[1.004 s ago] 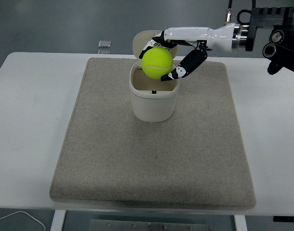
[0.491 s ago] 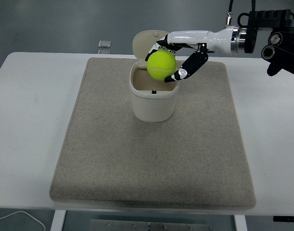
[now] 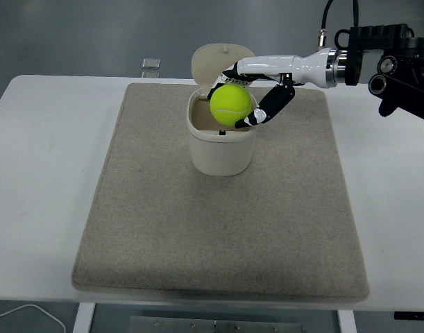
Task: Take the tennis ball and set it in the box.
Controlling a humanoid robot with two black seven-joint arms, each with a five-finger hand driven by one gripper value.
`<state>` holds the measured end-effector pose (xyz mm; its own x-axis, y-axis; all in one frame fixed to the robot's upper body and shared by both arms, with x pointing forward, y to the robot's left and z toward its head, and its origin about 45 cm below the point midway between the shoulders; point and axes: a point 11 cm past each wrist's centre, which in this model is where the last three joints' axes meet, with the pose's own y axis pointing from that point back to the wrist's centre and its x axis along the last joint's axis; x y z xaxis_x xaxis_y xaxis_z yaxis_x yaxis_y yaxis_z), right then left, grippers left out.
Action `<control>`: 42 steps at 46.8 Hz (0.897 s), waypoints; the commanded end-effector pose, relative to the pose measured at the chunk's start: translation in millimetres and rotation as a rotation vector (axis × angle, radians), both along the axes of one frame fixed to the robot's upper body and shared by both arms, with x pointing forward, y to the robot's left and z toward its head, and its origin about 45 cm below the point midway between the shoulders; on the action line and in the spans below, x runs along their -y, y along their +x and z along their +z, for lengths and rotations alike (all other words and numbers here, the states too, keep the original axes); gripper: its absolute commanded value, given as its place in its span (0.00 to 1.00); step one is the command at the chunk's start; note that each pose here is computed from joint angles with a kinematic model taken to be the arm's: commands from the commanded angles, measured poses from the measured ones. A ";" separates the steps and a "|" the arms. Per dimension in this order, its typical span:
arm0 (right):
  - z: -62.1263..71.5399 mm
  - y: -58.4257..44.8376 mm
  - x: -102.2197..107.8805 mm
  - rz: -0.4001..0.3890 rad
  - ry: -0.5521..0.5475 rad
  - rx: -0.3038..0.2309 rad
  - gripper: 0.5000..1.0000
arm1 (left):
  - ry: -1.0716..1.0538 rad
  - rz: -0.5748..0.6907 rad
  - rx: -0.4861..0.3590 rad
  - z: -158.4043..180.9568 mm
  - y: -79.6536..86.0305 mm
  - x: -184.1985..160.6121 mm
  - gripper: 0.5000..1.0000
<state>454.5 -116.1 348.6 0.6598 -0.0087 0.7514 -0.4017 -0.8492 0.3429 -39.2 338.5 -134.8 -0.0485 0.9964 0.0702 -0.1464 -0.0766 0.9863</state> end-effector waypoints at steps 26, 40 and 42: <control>-3.3 1.4 2.1 -0.009 -0.002 0.006 0.65 | 0.000 0.000 0.000 0.0 0.0 0.0 0.98; -8.9 0.6 4.3 -0.008 -0.024 0.001 0.71 | 0.000 -0.001 0.000 0.0 -0.1 0.0 0.98; -8.9 0.6 4.3 -0.008 -0.024 0.001 0.71 | 0.000 -0.001 0.000 0.0 -0.1 0.0 0.98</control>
